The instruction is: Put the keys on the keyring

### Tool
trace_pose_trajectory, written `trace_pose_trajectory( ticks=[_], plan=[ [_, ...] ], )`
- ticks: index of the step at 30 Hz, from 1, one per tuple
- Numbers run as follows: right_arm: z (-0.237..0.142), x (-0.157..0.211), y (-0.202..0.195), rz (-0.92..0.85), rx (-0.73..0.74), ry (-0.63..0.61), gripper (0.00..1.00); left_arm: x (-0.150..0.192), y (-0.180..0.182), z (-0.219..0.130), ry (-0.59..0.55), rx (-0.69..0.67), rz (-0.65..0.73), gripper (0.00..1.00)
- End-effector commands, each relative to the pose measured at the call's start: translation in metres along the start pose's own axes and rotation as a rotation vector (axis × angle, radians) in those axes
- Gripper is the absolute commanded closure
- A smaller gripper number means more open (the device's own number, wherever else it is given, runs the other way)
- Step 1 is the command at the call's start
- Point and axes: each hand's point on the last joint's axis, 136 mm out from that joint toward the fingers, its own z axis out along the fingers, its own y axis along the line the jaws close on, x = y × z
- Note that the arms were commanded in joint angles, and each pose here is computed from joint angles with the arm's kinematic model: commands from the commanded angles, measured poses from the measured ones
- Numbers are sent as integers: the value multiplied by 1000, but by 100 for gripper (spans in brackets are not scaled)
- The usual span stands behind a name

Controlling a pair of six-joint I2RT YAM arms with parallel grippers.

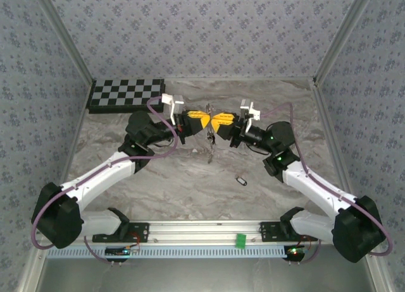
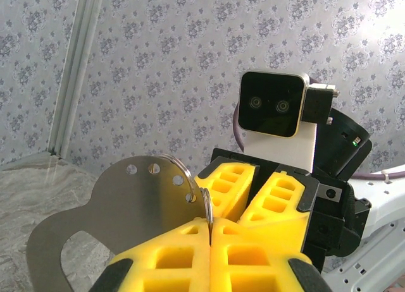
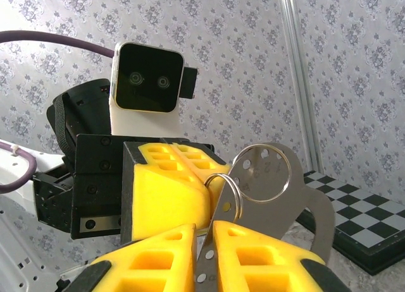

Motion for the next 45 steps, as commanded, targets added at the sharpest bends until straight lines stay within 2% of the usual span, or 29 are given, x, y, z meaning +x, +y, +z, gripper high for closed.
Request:
trace_pose_trajectory(
  ticks=[1,11,23,37,45],
  plan=[
    [4,-14,3,-15,-17,-30,85,-10,-22,3,-17,77,50,100],
    [-8,-23,-9,32,11,-76,83,-8,-19,2,-16,57,56,100],
    [-6,-19,-4,64,-51,-40,77,-9,-20,2,-18,64,54,100],
    [2,-10,11,56,-131,0,80,-8,-15,3,-19,43,49,100],
    [-5,-11,7,50,-89,-24,78,-9,-12,2,-31,20,50,100]
  ],
)
